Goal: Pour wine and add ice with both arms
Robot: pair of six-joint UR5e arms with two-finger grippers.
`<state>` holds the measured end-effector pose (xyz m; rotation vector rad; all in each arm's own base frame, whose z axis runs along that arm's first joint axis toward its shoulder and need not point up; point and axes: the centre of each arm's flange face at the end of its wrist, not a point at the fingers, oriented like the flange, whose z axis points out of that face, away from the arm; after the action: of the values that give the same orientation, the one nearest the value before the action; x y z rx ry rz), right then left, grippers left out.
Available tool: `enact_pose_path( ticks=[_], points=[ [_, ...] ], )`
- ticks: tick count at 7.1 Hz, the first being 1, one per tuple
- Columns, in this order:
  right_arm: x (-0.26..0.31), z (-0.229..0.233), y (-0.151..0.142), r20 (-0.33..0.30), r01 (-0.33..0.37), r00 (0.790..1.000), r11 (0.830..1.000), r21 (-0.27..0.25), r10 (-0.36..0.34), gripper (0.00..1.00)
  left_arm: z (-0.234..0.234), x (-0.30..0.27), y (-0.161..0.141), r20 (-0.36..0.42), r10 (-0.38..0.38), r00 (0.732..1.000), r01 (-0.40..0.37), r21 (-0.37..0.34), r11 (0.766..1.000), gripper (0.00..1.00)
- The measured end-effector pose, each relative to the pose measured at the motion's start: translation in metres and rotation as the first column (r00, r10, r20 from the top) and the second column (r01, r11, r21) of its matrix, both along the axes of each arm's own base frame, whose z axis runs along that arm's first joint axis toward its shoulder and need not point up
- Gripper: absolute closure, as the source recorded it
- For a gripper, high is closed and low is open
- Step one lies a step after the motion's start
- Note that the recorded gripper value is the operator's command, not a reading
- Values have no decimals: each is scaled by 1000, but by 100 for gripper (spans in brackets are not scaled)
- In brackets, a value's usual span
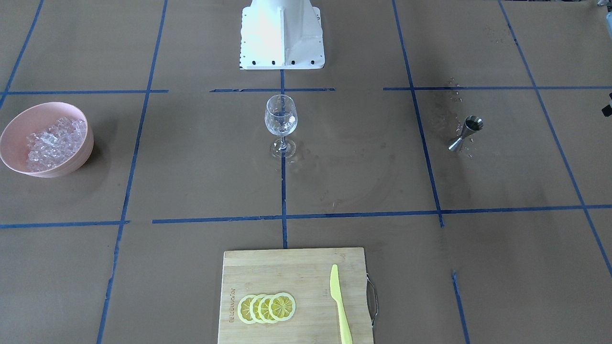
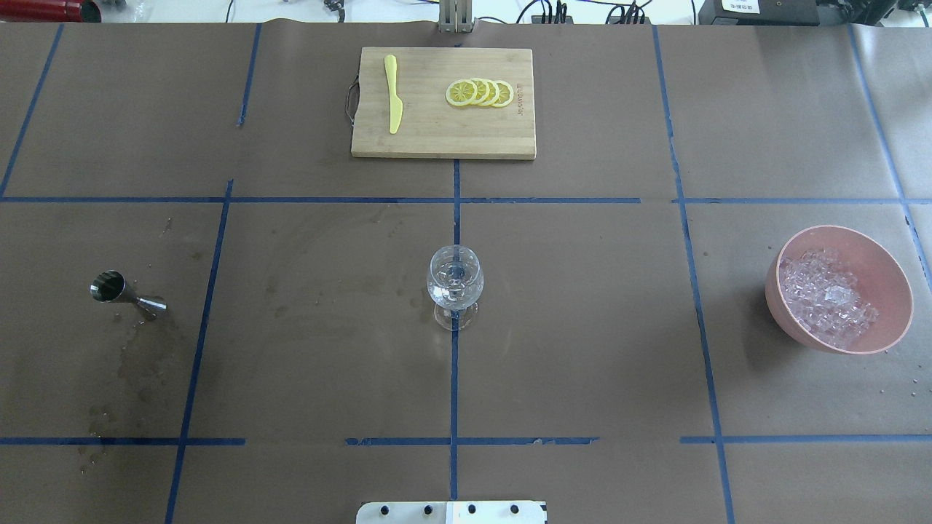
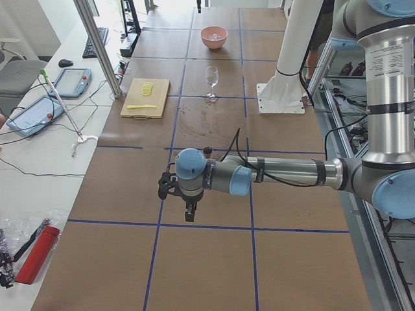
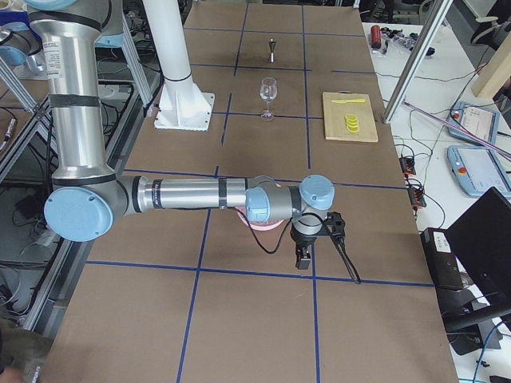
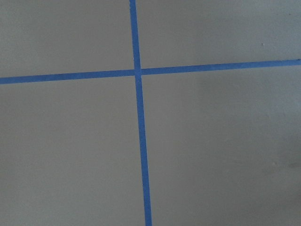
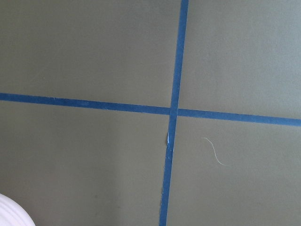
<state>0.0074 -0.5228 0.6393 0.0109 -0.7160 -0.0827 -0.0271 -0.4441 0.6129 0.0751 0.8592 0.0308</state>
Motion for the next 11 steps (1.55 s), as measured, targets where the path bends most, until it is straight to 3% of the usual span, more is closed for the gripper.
enact_pose_path(
  ticks=[3,7,9,11],
  points=[
    [2,-3,-1,-1,0,1000,1000,13,0,0,-24,0,-11,23,-2,1000,2,13,1000,0],
    [2,-18,-5,1,-7,1000,999,41,7,0,-77,5,-43,34,-9,999,3,150,989,0],
    [1,-20,-6,3,-5,1000,999,44,5,0,-91,9,-49,20,-5,1000,-1,308,952,0],
    [1,-17,-2,12,-5,1000,996,85,4,0,-94,22,-51,23,6,1000,-16,464,886,0]
  ],
)
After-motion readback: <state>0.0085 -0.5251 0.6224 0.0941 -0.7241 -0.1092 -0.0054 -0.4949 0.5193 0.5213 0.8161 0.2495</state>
